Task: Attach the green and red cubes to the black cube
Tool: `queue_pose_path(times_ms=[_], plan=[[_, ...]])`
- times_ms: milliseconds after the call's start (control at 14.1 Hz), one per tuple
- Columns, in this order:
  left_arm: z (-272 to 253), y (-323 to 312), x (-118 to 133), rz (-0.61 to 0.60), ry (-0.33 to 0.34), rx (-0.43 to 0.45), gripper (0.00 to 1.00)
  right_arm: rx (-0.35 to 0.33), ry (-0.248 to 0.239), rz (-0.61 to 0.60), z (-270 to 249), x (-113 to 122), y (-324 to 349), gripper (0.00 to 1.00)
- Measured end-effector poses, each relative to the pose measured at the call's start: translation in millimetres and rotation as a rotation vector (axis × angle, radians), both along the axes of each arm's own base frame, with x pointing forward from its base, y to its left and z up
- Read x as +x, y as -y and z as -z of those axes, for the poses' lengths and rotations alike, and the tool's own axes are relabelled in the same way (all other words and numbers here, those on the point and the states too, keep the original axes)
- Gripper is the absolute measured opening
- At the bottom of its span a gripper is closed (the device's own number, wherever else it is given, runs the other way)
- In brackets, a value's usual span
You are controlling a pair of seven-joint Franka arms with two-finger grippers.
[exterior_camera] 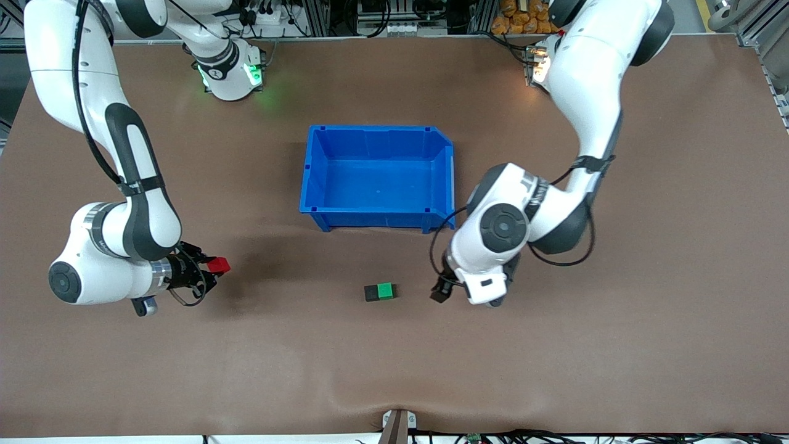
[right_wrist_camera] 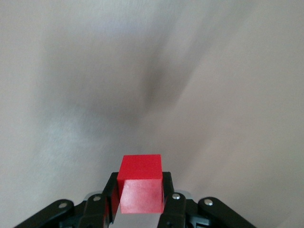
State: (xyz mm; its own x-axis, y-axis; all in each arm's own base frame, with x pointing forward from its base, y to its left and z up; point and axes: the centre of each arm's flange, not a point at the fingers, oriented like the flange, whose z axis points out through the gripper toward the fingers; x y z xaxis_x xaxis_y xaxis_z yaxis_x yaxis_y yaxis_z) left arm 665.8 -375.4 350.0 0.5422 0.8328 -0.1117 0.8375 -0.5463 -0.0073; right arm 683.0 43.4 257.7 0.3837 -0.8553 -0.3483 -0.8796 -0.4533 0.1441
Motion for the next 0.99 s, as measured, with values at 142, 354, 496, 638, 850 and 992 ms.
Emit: queue_pose_path(times_ms=[142,354,496,638,850,992], plan=[[-16,-29,4,0.108,-0.024,0.018,1.0,-0.01,-0.013,0.055,-1,0,-6,0.39],[-36,-66,3,0.257,-0.035,0.061,1.0,-0.035,0.001,0.13,-3,4,-22,0.39],[-48,-92,-4,0.368,-0.042,0.091,1.0,-0.043,0.006,0.171,-5,5,-37,0.39],[-61,-122,-11,0.452,-0.047,0.102,1.0,-0.042,0.01,0.219,-6,6,-48,0.39],[-85,-158,-24,0.562,-0.045,0.101,1.0,-0.038,0.037,0.295,-10,11,-62,0.39],[-103,-177,-39,0.622,-0.041,0.104,1.0,-0.043,0.042,0.333,-11,11,-79,0.39]])
